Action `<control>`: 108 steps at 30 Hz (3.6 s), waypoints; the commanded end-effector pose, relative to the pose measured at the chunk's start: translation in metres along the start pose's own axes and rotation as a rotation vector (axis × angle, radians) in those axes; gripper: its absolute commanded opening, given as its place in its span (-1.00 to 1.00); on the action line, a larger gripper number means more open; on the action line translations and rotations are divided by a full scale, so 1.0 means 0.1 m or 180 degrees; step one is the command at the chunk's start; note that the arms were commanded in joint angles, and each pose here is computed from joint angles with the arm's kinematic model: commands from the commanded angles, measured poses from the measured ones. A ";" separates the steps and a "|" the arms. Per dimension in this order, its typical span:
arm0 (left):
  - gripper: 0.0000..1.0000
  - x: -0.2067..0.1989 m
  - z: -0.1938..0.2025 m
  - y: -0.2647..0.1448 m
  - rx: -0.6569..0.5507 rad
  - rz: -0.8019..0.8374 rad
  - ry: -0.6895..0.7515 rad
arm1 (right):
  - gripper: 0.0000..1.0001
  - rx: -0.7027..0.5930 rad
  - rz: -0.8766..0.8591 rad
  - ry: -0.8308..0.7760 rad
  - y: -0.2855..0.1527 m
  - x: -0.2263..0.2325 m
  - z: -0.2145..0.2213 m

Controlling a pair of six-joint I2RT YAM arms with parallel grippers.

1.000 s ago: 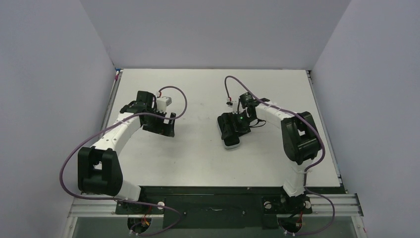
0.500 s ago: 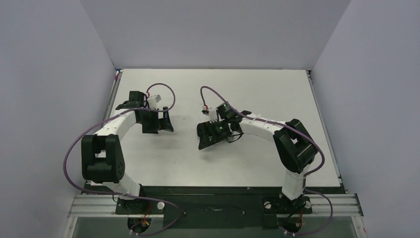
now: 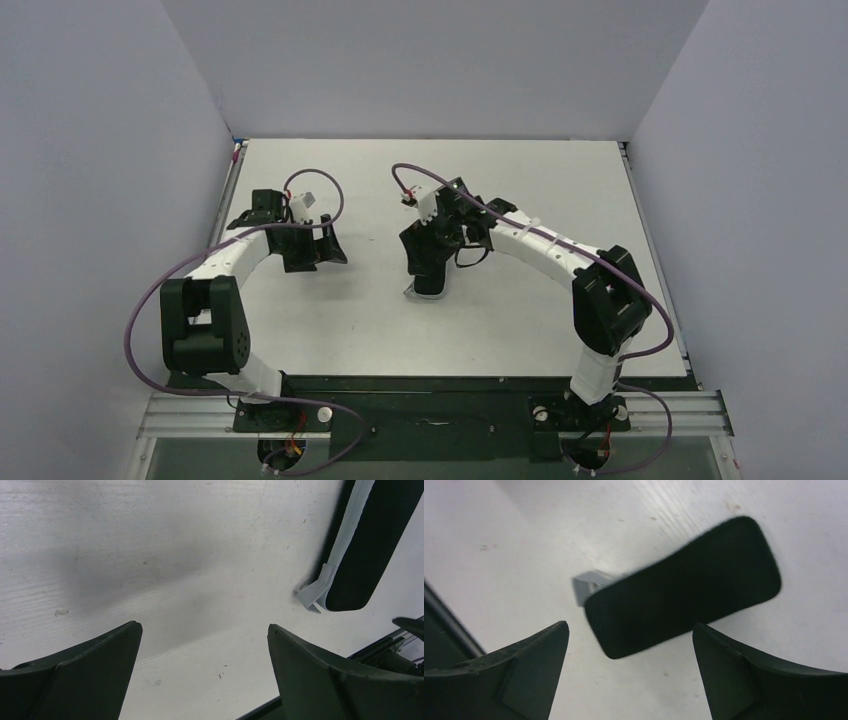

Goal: Open the umbrella

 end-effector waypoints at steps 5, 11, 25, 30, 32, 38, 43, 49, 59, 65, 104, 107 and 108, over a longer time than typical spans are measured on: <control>0.95 -0.14 -0.17 -0.06 -0.0332 0.0095 0.0198 | 0.74 0.0616 0.0952 0.0092 0.20 -0.67 0.63; 0.99 -0.16 -0.04 -0.02 -0.0406 0.0176 0.0234 | 0.55 0.0635 0.0593 -0.0104 0.29 -0.74 0.56; 0.72 -0.80 0.14 -0.33 -0.1509 0.0368 0.2314 | 0.72 0.0354 -0.0095 0.1155 0.10 -0.49 0.31; 0.46 -1.16 0.30 -0.28 -0.1656 0.0520 0.2902 | 0.70 0.0344 -0.0123 0.1491 0.25 -0.49 0.32; 0.36 -1.34 0.33 -0.23 -0.1725 0.0590 0.3046 | 0.65 0.0329 -0.0159 0.1588 0.32 -0.50 0.30; 0.09 -1.83 0.54 0.01 -0.1711 0.0938 0.3232 | 0.42 0.0272 -0.0292 0.1945 0.49 -0.47 0.31; -0.15 -2.09 0.68 0.26 -0.1593 0.1149 0.3323 | 0.19 0.0228 -0.0262 0.2165 0.58 -0.50 0.34; -0.27 -2.05 0.68 0.55 -0.1463 0.1004 0.3322 | -0.07 0.0228 -0.0188 0.2357 0.62 -0.61 0.47; -0.27 -1.82 0.61 0.84 -0.1562 0.0571 0.3154 | -1.00 0.0409 -0.0037 0.2270 0.52 -0.76 0.72; -0.27 -1.73 0.54 0.93 -0.1659 0.0468 0.3199 | -1.00 0.0490 0.0046 0.2199 0.41 -0.78 0.83; -1.00 -1.96 0.73 1.17 -0.1529 0.0941 0.3834 | -1.00 0.0595 -0.0008 0.2391 0.33 -0.94 0.97; -1.00 -2.04 0.86 1.15 -0.1481 0.1041 0.3840 | -1.00 0.0357 0.0049 0.2549 0.33 -1.05 0.86; -1.00 -2.05 0.89 1.15 -0.1459 0.1059 0.3833 | -1.00 0.0319 0.0058 0.2653 0.33 -1.06 0.84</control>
Point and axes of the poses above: each gripper's point midway between its finger pads, its own y axis out along the fingers, its own x axis along the line the jaws close on, z = x × y, the point moved 1 cm from there along -y, back along the fingers, and after that the axes turned 11 degrees about y, right-handed, at the moved point
